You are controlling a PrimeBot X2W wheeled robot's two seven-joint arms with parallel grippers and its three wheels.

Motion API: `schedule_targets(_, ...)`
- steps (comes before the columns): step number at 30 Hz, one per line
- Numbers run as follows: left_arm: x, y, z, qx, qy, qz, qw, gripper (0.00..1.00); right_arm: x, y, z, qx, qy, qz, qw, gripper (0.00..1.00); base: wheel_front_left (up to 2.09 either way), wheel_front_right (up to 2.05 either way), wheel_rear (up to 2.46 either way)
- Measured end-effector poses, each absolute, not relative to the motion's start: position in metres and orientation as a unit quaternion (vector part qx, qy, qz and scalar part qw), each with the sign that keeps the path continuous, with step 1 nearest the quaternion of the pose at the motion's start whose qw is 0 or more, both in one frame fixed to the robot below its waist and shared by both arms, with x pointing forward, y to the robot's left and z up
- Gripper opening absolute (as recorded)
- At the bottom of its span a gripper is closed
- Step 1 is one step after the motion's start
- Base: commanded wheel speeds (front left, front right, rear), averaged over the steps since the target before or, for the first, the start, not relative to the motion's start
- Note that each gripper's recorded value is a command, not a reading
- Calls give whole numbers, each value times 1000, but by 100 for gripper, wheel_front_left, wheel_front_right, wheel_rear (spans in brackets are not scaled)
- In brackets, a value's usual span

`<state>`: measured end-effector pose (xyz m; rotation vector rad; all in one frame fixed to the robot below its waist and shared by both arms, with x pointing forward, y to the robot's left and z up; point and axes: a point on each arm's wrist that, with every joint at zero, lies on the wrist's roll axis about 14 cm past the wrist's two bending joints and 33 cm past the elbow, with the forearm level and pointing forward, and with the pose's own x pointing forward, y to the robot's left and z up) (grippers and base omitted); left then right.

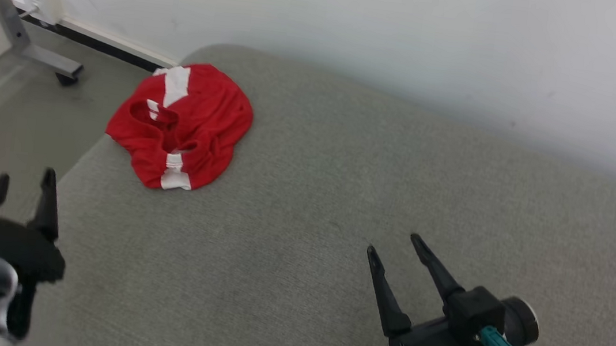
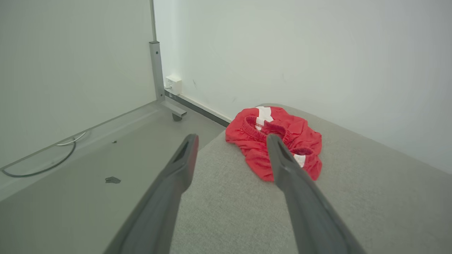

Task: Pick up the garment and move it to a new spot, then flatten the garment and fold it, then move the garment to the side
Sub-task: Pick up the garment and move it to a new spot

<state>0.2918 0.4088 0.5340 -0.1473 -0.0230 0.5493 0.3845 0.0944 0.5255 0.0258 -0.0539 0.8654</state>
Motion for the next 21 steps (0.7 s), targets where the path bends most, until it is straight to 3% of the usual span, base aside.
schedule_targets(7,358,423,536,-93,21,271,958,100,407,84,526,20,-32,413,910,100,0,0,0)
schedule_targets(14,446,405,489,-97,117,245,957,100,435,47,490,24,5,375,927,100,0,0,0)
schedule_targets(21,498,387,433,-112,189,239,946,100,451,-3,450,22,52,313,948,100,0,0,0)
